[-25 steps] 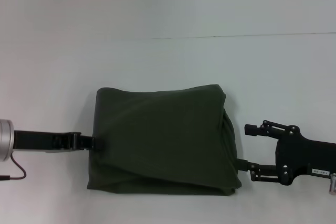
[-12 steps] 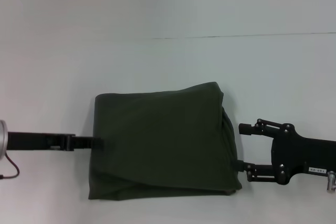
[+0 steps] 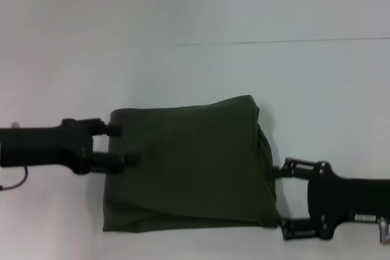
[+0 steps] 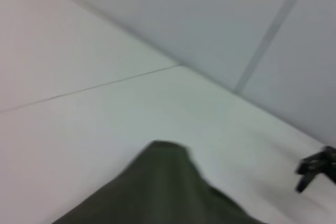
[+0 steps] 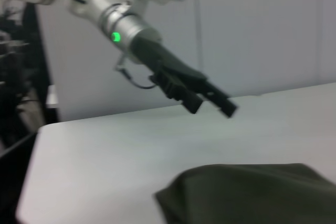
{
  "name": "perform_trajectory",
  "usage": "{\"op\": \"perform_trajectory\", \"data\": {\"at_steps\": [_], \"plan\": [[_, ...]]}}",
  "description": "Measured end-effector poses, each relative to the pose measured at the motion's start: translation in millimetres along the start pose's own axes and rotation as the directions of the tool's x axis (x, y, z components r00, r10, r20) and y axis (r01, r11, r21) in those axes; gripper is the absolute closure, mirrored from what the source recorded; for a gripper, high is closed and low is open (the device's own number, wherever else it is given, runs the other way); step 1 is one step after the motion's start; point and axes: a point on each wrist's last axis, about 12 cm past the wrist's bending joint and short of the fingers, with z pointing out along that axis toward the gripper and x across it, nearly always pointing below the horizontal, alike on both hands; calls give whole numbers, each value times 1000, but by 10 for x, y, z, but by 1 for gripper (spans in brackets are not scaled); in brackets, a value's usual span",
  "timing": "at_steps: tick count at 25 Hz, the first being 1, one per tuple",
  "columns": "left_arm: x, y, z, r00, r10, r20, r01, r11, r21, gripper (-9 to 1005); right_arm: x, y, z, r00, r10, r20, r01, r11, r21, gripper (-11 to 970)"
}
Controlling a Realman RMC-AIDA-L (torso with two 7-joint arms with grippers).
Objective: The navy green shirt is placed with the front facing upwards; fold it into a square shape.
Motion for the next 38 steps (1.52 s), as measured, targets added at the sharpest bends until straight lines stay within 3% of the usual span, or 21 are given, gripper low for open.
{"op": "perform_trajectory", "data": {"at_steps": [6,11,21,38], "plan": [[206,-210,13,988,131,75,-143,973,179,121,-4,98,168,1000,1,-19,-3,992,-125,83],[378,-302,-52,982,142,126,-163,970,182,60,-10,93,331,1000,9,-11,-10,987,-158,83],[670,-461,-94,978,150,146,-176,967,183,59,-102,46,472,1000,-7,7,8,981,-196,82],[727,-491,-86,981,150,122,-172,965,197,59,-131,70,493,1000,-1,24,6,975,-224,82]]}}
